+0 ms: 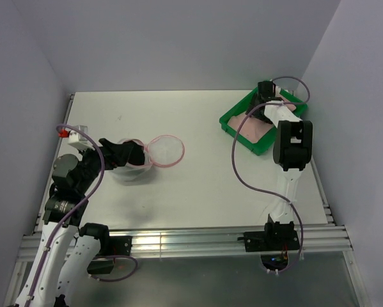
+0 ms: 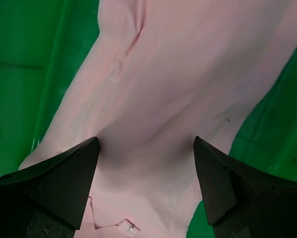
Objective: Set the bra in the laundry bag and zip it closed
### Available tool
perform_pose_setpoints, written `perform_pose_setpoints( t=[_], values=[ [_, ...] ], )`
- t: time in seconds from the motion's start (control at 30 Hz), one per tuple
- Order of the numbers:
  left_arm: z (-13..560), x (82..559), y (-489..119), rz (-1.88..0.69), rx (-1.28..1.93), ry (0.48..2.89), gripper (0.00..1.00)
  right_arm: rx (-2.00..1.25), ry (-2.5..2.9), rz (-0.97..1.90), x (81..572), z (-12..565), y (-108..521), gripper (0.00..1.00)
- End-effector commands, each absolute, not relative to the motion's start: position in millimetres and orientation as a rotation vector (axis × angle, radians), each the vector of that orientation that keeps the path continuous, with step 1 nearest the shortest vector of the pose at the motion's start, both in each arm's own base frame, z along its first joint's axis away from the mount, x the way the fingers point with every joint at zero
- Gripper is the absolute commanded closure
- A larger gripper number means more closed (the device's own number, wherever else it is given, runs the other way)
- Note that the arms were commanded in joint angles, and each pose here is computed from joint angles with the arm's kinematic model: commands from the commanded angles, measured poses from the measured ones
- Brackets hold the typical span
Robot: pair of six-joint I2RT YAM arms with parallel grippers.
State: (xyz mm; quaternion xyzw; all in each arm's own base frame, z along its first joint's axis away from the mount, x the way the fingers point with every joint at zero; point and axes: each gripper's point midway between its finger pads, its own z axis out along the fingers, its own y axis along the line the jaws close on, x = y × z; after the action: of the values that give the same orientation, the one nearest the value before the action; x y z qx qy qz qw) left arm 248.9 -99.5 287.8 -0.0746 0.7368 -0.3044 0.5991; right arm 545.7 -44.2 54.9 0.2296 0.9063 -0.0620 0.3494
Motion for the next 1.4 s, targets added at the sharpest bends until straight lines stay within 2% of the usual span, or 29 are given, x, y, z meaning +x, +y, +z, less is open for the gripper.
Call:
perform_pose_setpoints(
  t=[0.0,0.07,0.17,0.2,0.3,0.33,0.53,0.63,0.7,0.77,0.9,1.0,1.17,1.2,1.23,1.27,1.33,1.37],
  values=[
    [298.8,246.8,-104.5,-0.708,-0.101,1.683,0.11,0.568,2.379,-0.109,550.9,63.6,-40.0,0.16],
    [297.7,247.1,-104.2,-0.705,-0.102,1.688,0.11,0.577,2.382,-0.082,551.0,57.5,-37.8,0.2],
    [297.0,248.0,-104.1,-0.705,-0.105,1.689,0.11,0.601,2.362,-0.078,552.1,57.4,-39.0,0.58],
    [296.3,248.2,-104.0,-0.704,-0.108,1.69,0.11,0.616,2.344,-0.077,552.3,60.9,-41.2,0.8],
    [295.3,249.1,-103.7,-0.706,-0.112,1.69,0.11,0.642,2.244,-0.086,551.7,88.0,-48.8,0.99],
    [295.0,249.6,-104.0,-0.709,-0.114,1.692,0.11,0.639,2.198,-0.08,552.2,101.4,-49.9,1.0],
    [293.8,251.9,-107.6,-0.738,-0.114,1.7,0.11,0.544,1.874,0.094,533.4,226.9,-33.7,1.0],
    [293.5,252.6,-111.0,-0.763,-0.116,1.702,0.12,0.426,1.745,0.253,499.9,300.4,-1.7,1.0],
    [295.8,250.9,-114.9,-0.796,-0.114,1.698,0.11,0.353,1.773,0.339,480.9,303.5,22.6,1.0],
    [300.9,248.3,-122.6,-0.854,-0.098,1.689,0.11,0.205,1.819,0.466,446.4,302.5,77.1,1.0],
    [308.6,242.6,-138.2,-0.96,-0.053,1.682,0.12,0.039,1.883,0.584,375.7,268.1,145.5,1.0],
    [308.8,238.9,-150.4,-1.026,-0.016,1.696,0.12,-0.027,1.999,0.646,324.3,219.3,179.4,1.0],
    [298.3,232.2,-172.0,-1.075,0.027,1.746,0.11,-0.074,2.239,0.64,230.7,123.6,185.3,0.99],
    [289.2,235.6,-175.7,-1.068,0.015,1.772,0.11,-0.078,2.252,0.691,215.8,117.6,188.6,0.9],
    [284.2,231.2,-187.3,-1.091,0.043,1.793,0.11,-0.078,2.306,0.712,200.3,96.2,187.1,0.6],
    [273.4,233.8,-195.3,-1.096,0.045,1.832,0.11,-0.062,2.325,0.744,192.6,92.3,188.9,0.49],
    [264.1,228.8,-217.6,-1.114,0.085,1.87,0.11,-0.041,2.307,0.734,188.8,91.6,183.0,0.34],
    [248.5,232.9,-227.2,-1.1,0.085,1.926,0.12,-0.037,2.284,0.718,191.5,95.7,180.0,0.33]
  ],
)
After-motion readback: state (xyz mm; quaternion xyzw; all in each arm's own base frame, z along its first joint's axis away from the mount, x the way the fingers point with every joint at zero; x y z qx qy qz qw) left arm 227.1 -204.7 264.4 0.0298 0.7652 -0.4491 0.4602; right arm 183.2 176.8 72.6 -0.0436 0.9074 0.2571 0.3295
